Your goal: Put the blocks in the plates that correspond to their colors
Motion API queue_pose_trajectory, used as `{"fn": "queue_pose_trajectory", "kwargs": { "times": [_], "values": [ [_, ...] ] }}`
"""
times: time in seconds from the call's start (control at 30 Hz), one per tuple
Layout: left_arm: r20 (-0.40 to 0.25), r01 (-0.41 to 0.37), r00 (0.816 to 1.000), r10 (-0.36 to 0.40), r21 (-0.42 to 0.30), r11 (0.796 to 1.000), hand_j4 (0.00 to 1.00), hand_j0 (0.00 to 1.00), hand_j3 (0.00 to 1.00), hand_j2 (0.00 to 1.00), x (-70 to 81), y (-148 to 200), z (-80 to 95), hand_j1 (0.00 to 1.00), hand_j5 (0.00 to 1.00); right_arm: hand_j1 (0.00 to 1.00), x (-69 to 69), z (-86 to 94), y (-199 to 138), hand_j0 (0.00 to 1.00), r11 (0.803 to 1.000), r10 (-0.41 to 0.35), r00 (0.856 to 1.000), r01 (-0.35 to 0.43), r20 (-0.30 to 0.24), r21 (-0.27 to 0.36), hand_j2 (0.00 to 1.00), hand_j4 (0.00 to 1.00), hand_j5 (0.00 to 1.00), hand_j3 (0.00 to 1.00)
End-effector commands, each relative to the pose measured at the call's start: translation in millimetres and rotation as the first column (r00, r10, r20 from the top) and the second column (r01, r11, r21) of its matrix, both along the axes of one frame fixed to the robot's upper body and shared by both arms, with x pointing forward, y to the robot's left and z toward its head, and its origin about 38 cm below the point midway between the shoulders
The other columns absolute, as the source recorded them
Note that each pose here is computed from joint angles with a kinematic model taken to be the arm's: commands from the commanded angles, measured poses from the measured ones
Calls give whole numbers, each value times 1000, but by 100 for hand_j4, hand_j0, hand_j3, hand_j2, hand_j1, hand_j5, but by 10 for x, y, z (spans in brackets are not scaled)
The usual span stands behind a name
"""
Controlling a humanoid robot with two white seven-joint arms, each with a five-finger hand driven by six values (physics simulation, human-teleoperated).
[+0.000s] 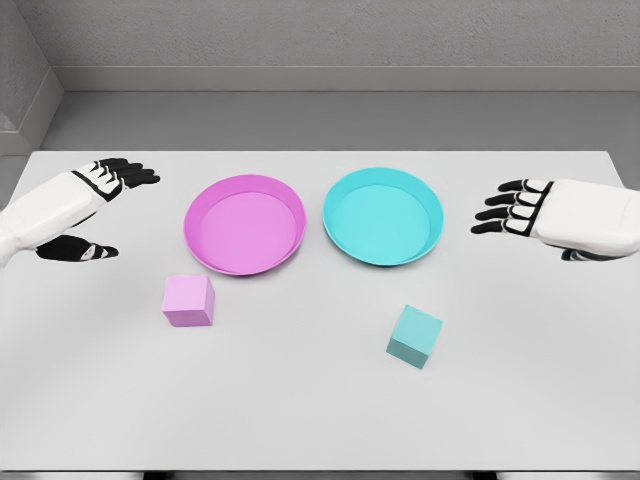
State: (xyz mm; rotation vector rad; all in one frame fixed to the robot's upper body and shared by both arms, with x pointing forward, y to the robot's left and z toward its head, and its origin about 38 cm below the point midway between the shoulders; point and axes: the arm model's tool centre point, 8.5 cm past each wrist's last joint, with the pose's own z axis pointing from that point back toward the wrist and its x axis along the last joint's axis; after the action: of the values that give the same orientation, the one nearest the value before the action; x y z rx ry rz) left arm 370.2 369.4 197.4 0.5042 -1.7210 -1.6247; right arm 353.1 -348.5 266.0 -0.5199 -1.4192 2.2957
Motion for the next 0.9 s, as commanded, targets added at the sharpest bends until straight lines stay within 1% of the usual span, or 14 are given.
{"fn": "queue_pose_trajectory", "kwargs": {
  "times": [0.0,0.07,0.1,0.17,0.23,0.3,0.33,0.4,0.43,0.5,0.57,0.67,0.8,0.87],
  "values": [
    [1,0,1000,0,-7,1000,100,100,100,100,0,1,12,100,100,100,-9,-10,-9,100,1000,-4,1000,4,-8,3,100,100,100,100],
    [1,1,1000,-1,4,1000,100,100,100,100,-2,-2,1,100,100,100,-11,-22,-5,100,1000,-3,1000,3,-11,4,100,100,100,100],
    [7,4,1000,-4,27,1000,100,100,100,100,0,-8,-4,100,100,100,-25,-89,19,100,1000,3,1000,-3,-29,5,100,100,100,100],
    [17,11,1000,-12,50,999,100,100,100,100,0,-30,6,100,100,100,-37,-158,54,100,1000,12,999,-12,-47,8,100,100,100,100],
    [42,29,999,-34,113,993,100,100,100,100,-7,-85,18,100,100,100,-67,-303,135,100,999,34,996,-34,-80,11,100,100,100,100],
    [52,31,998,-39,144,989,100,100,100,100,-1,-90,24,100,100,100,-109,-479,219,100,998,58,991,-58,-119,8,100,100,100,100],
    [52,31,998,-40,154,988,100,100,100,100,-1,-86,21,100,100,100,-116,-550,278,100,997,77,990,-78,-121,-3,100,100,100,100],
    [56,36,997,-47,188,982,100,100,100,100,-2,-101,7,100,100,100,-124,-585,298,100,996,84,989,-85,-125,-7,100,100,100,100],
    [49,55,997,-65,199,978,100,100,100,100,-15,-160,-30,100,100,100,-141,-623,307,100,996,87,987,-89,-137,-8,100,100,100,100],
    [46,82,994,-95,230,970,100,100,100,100,16,-247,-57,100,100,100,-148,-682,392,100,994,106,983,-106,-148,8,100,100,100,100],
    [41,90,994,-102,234,968,100,100,100,100,14,-269,-78,100,100,100,-141,-688,439,100,993,115,982,-113,-148,24,100,100,100,100],
    [29,114,992,-126,261,959,100,100,100,100,14,-335,-136,100,100,100,-156,-711,460,100,993,118,981,-111,-152,50,100,100,100,100],
    [5,155,987,-163,288,945,100,100,100,100,5,-428,-207,100,100,100,-251,-934,601,100,988,146,968,-132,-203,81,100,100,100,100],
    [-16,174,984,-177,288,942,100,100,100,100,-4,-456,-243,100,100,100,-279,-1001,663,100,985,159,963,-141,-216,94,100,100,100,100]
  ]
}}
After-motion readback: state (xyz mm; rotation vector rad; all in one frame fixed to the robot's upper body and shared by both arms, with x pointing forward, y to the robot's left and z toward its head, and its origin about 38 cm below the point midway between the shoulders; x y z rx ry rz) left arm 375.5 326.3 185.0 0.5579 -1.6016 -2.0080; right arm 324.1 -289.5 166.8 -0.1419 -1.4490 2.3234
